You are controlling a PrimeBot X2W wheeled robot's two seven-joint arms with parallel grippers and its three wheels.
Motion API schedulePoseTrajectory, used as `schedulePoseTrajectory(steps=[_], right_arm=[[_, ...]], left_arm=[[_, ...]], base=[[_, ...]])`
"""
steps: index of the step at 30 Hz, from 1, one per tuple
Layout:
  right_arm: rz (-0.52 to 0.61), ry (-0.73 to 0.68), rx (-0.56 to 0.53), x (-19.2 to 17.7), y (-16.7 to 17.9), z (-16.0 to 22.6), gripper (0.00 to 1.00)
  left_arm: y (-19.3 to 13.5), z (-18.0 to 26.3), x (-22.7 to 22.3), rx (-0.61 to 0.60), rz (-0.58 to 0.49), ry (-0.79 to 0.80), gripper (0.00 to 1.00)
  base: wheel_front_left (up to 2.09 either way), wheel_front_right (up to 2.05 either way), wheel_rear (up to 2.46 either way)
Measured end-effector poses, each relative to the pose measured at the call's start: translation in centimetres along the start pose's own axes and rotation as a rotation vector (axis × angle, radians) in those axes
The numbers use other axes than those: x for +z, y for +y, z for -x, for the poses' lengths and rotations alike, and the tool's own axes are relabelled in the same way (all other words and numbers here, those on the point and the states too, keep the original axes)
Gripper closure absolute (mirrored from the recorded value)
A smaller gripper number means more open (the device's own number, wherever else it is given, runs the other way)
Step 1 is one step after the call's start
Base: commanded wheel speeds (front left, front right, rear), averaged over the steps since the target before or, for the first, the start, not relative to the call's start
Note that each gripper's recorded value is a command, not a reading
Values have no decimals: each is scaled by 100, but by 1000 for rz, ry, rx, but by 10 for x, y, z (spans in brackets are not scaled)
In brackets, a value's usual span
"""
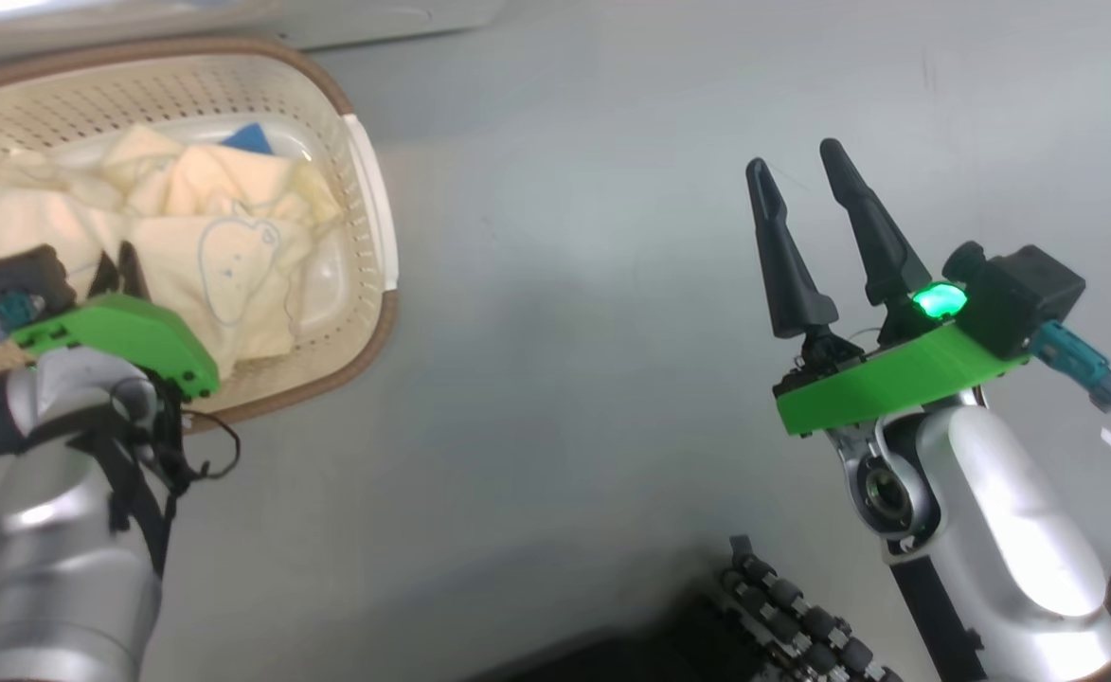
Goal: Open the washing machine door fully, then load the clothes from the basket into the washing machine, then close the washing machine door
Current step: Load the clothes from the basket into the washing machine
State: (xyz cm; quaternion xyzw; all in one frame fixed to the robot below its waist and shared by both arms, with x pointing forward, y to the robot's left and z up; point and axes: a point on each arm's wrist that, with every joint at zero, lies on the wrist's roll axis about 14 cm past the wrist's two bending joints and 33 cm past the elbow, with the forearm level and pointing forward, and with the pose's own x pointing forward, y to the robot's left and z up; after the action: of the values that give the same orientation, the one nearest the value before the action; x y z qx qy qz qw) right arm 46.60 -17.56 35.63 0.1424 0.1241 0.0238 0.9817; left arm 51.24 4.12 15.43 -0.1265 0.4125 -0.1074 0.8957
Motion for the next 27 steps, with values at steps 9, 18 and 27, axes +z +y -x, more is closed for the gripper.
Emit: schedulePoseTrajectory(steps=[9,18,27], right_arm=[[6,-67,21,31,14,22,0],[35,-93,35,46,20,51,0],[44,-121,50,57,30,79,0]], left_arm=[[-7,60,36,0,26,-150,100],[-12,122,53,3,56,-268,100],[-11,179,65,9,56,-379,100]], base=[[0,0,0],[0,0,0],[0,0,0]])
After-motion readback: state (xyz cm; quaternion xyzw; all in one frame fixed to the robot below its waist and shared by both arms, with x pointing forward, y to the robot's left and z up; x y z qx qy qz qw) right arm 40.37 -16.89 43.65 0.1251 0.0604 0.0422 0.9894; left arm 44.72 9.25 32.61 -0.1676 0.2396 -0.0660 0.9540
